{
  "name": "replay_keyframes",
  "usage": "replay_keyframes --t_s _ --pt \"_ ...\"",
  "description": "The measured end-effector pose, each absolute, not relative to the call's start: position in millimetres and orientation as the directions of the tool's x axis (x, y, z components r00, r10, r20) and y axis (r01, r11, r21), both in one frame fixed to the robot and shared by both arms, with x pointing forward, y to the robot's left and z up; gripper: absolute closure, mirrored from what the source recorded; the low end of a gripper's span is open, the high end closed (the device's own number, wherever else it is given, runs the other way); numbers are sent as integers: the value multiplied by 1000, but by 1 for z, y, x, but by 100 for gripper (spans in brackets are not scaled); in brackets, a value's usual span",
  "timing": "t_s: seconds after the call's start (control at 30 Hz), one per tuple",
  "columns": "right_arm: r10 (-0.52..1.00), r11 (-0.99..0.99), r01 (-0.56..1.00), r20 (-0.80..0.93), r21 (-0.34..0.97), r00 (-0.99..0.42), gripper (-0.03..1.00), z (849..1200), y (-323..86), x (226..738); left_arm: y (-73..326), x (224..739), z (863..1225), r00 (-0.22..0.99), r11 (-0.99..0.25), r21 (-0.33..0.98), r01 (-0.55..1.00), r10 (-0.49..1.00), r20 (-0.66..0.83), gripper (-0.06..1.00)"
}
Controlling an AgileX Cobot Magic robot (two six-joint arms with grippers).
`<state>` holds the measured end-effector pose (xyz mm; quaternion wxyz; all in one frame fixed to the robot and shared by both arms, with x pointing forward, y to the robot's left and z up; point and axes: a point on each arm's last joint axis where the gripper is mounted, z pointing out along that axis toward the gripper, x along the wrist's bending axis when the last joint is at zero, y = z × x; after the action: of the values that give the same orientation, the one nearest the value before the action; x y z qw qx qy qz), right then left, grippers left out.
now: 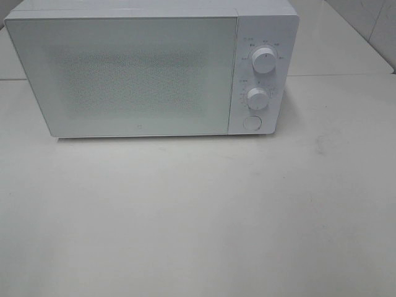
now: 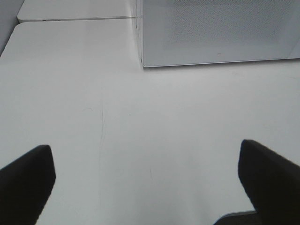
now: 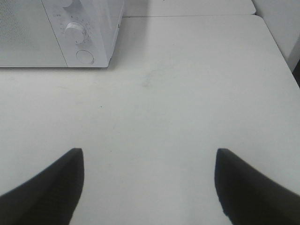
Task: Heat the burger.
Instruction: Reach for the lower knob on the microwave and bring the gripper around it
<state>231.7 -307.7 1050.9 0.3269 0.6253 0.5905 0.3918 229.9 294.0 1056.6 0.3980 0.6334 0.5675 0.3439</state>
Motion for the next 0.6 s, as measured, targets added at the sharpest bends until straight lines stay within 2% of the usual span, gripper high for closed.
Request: replay_keyframes --t_s 0.17,0.6 --pt "994 -95 412 112 906 -18 21 1061 -307 233 294 230 1057 119 -39 895 445 993 -16 -3" --pt "994 -79 424 102 902 -32 21 1075 -300 272 294 230 1057 119 -39 895 445 993 -16 -3"
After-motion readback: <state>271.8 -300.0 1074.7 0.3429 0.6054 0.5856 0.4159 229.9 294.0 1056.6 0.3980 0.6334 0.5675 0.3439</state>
